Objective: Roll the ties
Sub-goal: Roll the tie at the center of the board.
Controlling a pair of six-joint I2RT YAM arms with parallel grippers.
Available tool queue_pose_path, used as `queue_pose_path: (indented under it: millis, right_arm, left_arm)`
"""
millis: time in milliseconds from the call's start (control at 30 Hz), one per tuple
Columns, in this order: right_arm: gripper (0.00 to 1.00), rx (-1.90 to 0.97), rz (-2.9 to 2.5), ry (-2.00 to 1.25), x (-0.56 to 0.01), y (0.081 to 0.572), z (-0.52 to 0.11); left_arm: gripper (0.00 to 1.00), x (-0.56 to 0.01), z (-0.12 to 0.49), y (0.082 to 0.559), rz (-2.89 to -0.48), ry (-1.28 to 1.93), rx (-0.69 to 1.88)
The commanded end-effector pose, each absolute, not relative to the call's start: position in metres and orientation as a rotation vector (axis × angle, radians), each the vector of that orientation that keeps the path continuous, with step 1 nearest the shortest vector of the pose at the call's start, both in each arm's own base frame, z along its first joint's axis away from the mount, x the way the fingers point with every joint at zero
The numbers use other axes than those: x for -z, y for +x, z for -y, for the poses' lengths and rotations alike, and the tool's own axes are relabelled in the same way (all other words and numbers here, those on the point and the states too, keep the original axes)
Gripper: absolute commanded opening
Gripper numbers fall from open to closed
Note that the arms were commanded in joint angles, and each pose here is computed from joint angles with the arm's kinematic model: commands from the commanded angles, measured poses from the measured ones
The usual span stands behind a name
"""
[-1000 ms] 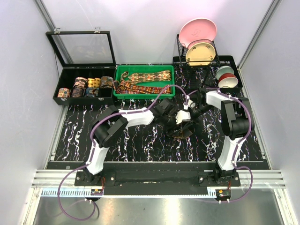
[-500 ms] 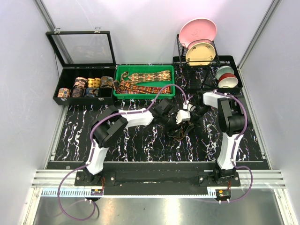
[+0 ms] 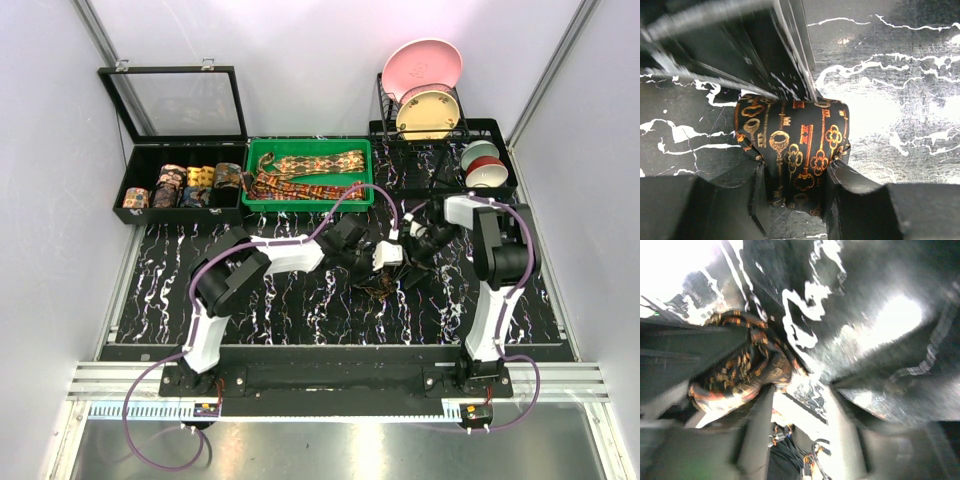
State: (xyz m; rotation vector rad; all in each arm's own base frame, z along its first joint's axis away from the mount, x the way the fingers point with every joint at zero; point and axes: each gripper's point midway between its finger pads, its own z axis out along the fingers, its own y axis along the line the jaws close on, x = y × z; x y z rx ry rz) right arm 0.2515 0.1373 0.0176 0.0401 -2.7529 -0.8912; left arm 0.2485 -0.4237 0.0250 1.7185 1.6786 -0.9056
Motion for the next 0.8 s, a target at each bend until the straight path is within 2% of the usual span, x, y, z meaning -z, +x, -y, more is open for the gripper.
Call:
queue_pose_path:
  millis: [0, 33, 67, 100, 133, 300, 467, 767]
  right_arm:
    - [0.59, 1.103, 2.779, 0.069, -0.047, 0.257, -0.141]
    - [0.66, 1.132, 2.784, 0.074, -0.047, 0.256, -0.144]
    - [0.68, 1.178, 2.772, 0.044, -0.050, 0.256, -0.148]
    - [0.81, 1.199, 2.771, 0.015, -0.050, 0.257, -0.150]
    - [0.83, 1.237, 2.779, 0.006, -0.045, 0.258, -0.153]
    - [0.84, 1.412, 2.702, -0.102, -0.043, 0.262, -0.168]
    - [0.83, 1.535, 2.670, -0.106, -0.067, 0.250, -0.161]
    - [0.87, 1.533, 2.699, -0.291, -0.059, 0.254, -0.158]
  left_arm:
    - [0.09, 0.040, 0.369, 0.220, -1.930, 1.848, 0.800]
    - [0.09, 0.040, 0.368, 0.220, -1.937, 1.842, 0.797]
    - [0.08, 0.041, 0.368, 0.221, -1.940, 1.838, 0.794]
    - [0.08, 0.041, 0.368, 0.221, -1.945, 1.833, 0.799]
    - [0.08, 0.042, 0.369, 0.221, -1.942, 1.833, 0.802]
    - [0.06, 0.042, 0.370, 0.224, -1.966, 1.810, 0.805]
    - [0.02, 0.042, 0.367, 0.225, -1.984, 1.794, 0.812]
    - [0.00, 0.048, 0.369, 0.228, -2.060, 1.694, 0.853]
